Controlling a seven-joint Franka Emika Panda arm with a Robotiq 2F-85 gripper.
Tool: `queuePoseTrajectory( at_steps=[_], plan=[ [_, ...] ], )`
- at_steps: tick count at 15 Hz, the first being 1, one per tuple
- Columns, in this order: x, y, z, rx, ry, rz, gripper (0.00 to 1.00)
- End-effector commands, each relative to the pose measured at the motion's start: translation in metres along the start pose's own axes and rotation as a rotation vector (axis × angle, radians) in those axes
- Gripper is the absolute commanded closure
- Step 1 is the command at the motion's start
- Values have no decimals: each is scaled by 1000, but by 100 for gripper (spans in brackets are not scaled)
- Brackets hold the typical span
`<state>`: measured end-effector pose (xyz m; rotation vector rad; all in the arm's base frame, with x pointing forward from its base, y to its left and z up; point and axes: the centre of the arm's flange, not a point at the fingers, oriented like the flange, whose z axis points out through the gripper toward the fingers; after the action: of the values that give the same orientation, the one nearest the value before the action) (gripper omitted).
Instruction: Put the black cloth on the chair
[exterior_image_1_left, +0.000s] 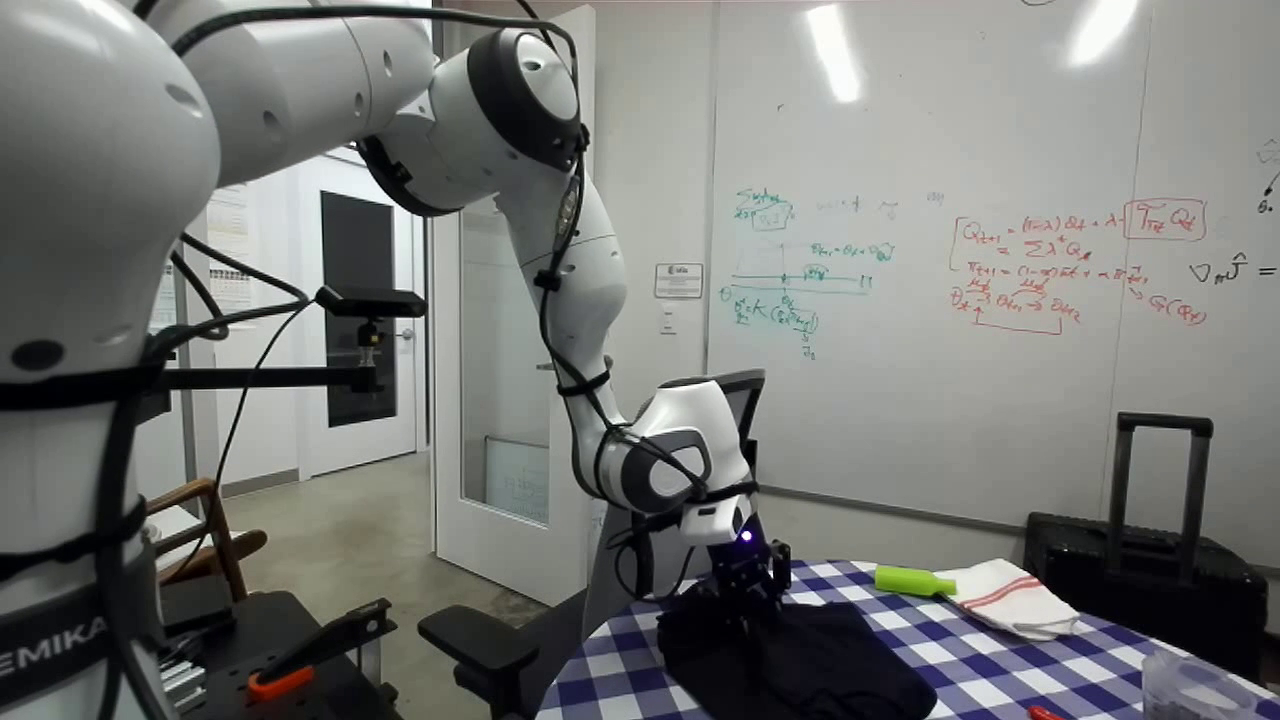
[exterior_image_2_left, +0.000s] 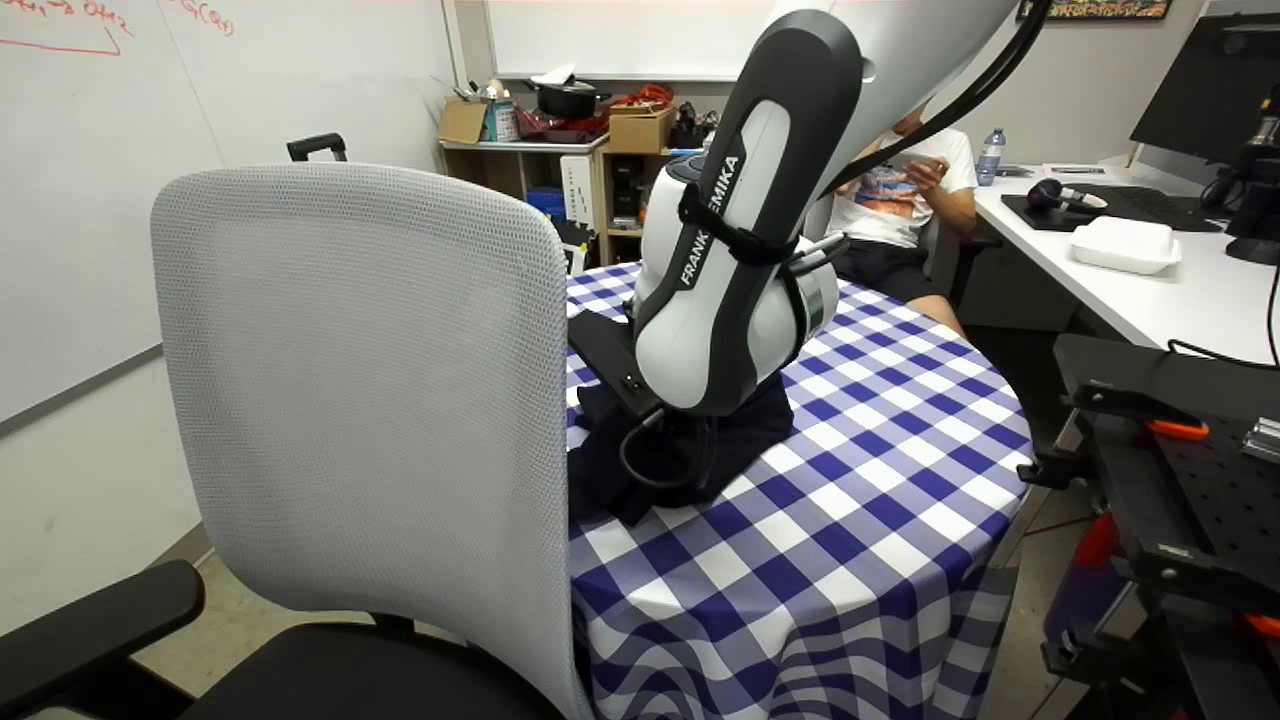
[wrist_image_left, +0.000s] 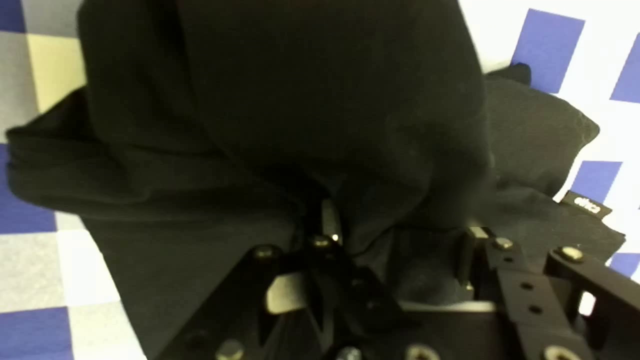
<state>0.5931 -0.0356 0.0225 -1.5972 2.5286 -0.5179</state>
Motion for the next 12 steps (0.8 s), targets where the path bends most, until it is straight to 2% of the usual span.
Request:
queuePoseTrajectory(
  at_steps=[1,3,5,9,10,11,12],
  plan=[
    [-2,-15,-13,24,21,-4,78],
    [5,-20,-20,32,28,-3,39],
    [11,-25,-23,37,26,5,33],
    [15,-29,-29,42,17,18,3],
    [15,-30,-30,44,15,19,0],
    [16,-32,-31,47,13,22,10],
    [16,-33,-31,49,10,28,35]
  ],
)
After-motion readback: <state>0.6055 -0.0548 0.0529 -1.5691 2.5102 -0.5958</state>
